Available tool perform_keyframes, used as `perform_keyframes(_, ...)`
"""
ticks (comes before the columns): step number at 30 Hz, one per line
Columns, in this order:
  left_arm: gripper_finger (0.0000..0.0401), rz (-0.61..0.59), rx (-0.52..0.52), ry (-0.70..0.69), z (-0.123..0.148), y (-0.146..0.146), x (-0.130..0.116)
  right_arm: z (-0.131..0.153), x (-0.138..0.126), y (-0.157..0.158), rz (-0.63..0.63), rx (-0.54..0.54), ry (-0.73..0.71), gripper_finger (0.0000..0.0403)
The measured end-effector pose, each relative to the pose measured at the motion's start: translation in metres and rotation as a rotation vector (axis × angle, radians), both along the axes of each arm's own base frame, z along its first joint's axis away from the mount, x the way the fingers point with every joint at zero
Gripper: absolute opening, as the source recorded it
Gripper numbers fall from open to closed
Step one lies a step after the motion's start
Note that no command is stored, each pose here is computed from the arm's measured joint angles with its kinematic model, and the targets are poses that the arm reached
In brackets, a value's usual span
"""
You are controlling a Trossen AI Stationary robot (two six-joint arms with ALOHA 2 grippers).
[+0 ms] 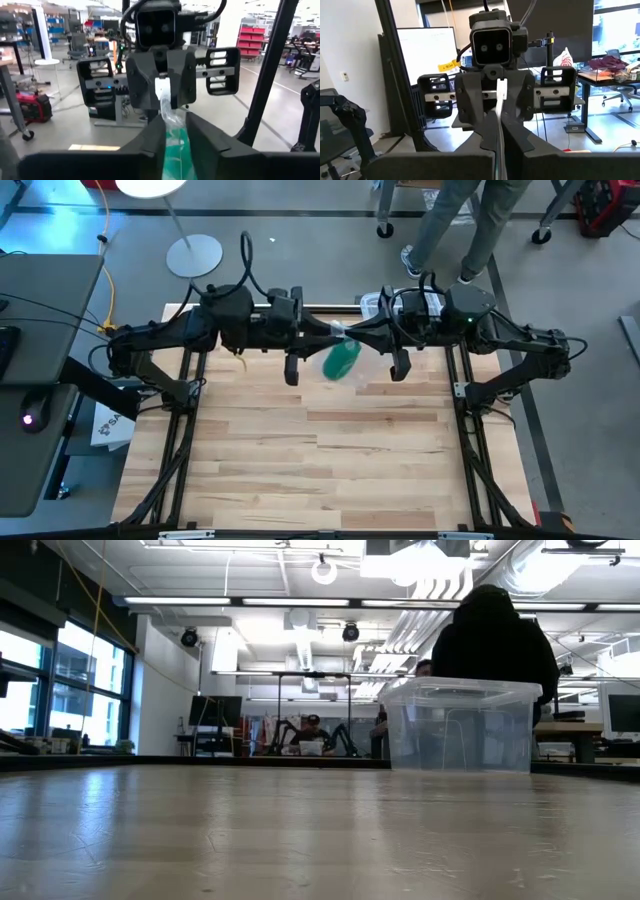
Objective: Roll bandage
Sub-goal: Close the transparent zip bag
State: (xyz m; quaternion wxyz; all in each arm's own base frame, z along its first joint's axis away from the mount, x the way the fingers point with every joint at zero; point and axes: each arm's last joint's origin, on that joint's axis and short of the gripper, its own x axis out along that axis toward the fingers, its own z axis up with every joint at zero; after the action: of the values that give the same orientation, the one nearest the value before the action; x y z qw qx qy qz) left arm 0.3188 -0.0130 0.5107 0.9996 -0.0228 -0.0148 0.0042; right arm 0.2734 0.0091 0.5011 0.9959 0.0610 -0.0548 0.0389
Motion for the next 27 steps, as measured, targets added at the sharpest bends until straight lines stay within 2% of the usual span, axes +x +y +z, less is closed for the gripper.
perform_keyframes(4,0.0011,0.003,0.030,-0.009,0.001,0.000,0.000,-0.001,0.000,0.000,0.000,0.000,0.008,0.0000)
perform_keyframes(9,0.0002,0.003,0.030,0.011,0.000,0.000,-0.002,-0.005,0.000,0.000,-0.005,-0.027,0.049,0.0000)
perform_keyframes(12,0.0001,0.014,0.025,0.073,-0.002,0.000,-0.005,-0.010,0.001,-0.001,-0.052,-0.028,0.108,0.0005)
perform_keyframes(15,0.0001,0.051,0.009,0.168,-0.006,0.001,-0.010,-0.018,0.001,-0.003,-0.090,-0.040,0.189,0.0035)
perform_keyframes(19,0.0001,0.067,-0.023,0.251,-0.007,0.002,-0.018,-0.023,0.000,-0.005,-0.144,-0.032,0.235,0.0099)
perform_keyframes(23,0.0000,0.073,-0.039,0.318,-0.014,0.002,-0.019,-0.023,0.009,-0.004,-0.135,-0.028,0.199,0.0143)
perform_keyframes(27,0.0000,0.073,-0.054,0.372,-0.020,0.002,-0.019,-0.022,0.026,0.001,-0.102,-0.031,0.112,0.0152)
